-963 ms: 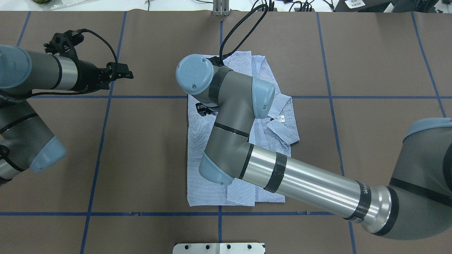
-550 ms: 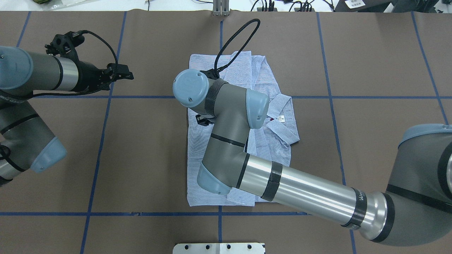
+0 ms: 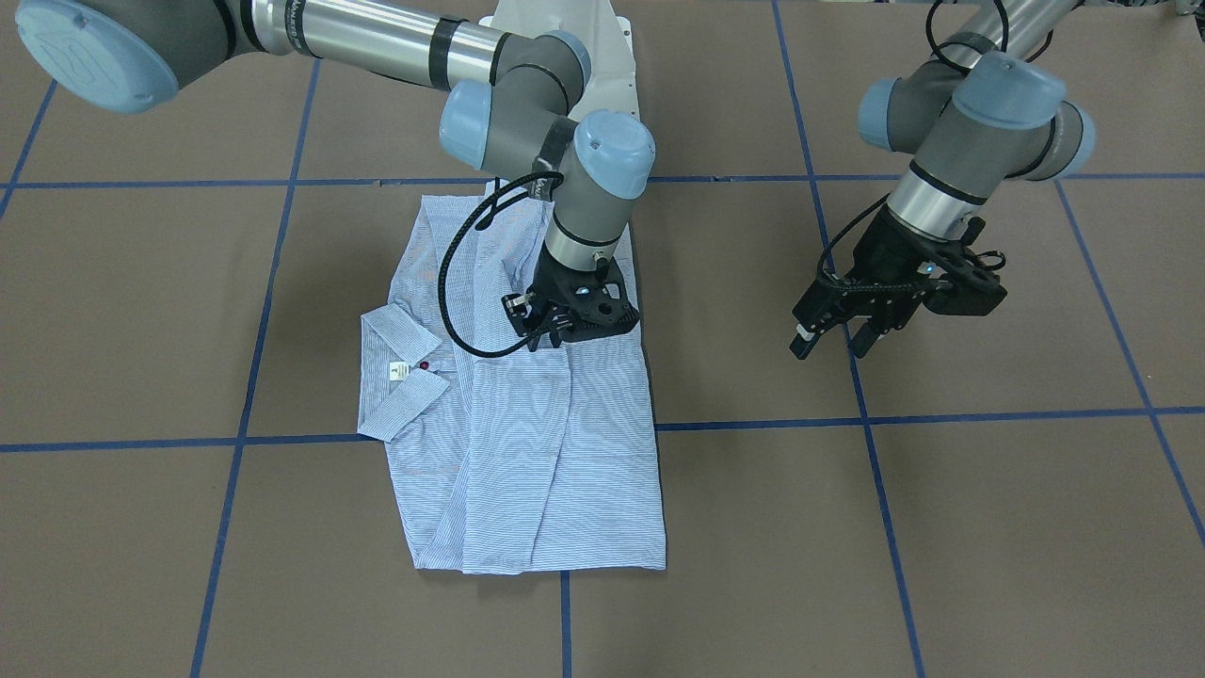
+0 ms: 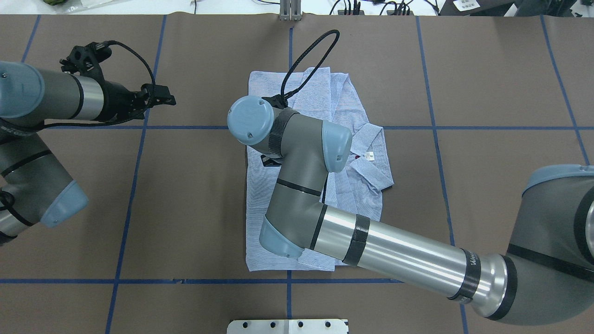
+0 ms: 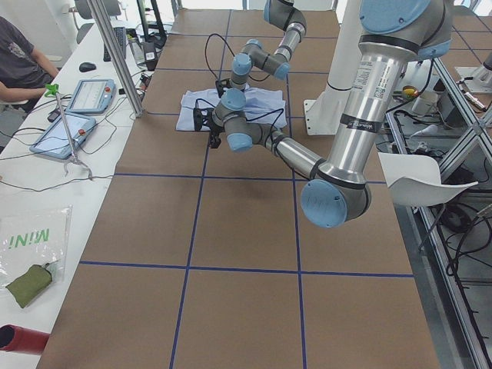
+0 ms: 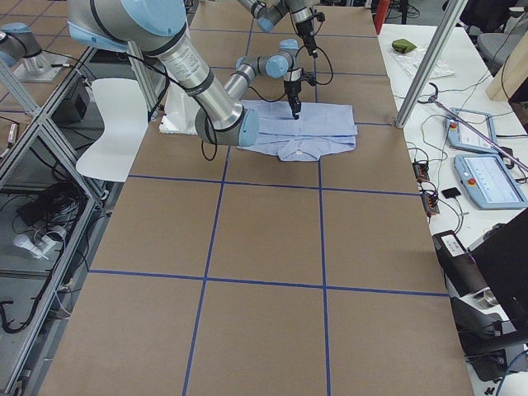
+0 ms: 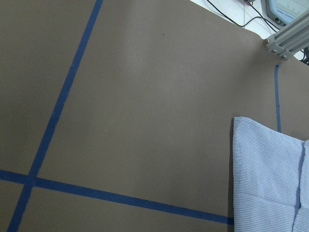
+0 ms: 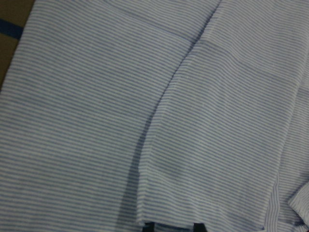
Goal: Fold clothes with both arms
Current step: 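Press the right gripper down on the folded shirt's middle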
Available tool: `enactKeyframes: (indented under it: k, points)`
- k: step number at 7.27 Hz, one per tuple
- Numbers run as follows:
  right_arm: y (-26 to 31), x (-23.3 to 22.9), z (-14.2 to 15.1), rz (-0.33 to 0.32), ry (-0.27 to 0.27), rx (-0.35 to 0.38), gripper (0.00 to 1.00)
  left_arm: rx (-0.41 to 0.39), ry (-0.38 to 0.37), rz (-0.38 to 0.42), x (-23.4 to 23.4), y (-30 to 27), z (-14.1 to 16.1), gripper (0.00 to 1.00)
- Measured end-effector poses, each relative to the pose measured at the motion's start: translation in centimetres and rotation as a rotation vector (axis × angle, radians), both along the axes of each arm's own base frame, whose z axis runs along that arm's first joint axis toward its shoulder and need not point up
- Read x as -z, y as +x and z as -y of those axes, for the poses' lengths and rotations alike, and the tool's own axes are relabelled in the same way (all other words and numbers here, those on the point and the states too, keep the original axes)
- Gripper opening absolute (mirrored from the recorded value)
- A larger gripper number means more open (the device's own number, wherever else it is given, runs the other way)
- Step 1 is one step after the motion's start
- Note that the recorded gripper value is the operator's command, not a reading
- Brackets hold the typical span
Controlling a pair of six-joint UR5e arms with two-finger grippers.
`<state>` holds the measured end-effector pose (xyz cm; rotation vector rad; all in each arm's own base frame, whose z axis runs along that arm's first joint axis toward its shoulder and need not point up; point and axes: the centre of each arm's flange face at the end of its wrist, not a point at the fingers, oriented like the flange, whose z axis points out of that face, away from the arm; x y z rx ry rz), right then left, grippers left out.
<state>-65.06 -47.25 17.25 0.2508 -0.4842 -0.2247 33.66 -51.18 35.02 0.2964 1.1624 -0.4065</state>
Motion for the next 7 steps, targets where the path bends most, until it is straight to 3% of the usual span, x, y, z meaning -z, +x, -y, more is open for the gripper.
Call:
enactKeyframes:
  k: [1,4,5,7]
  points:
    - [-0.19,-0.01,0.04,0.011,0.006,0.001,0.64,-0.001,0.000,0.001,-0.03,-0.01,0.02,1.00]
    - [-0.46,-0.35,0.16,0.025,0.015,0.000,0.62,0.000,0.001,0.000,0.05,0.06,0.04,1.00]
    - [-0.47,-0.49,0.16,0.025,0.014,-0.001,0.51,0.000,0.001,-0.001,0.12,0.09,0.06,1.00]
    - [-0.53,-0.74,0.08,0.023,0.012,-0.001,0.00,0.001,0.001,-0.005,0.41,0.18,0.16,1.00]
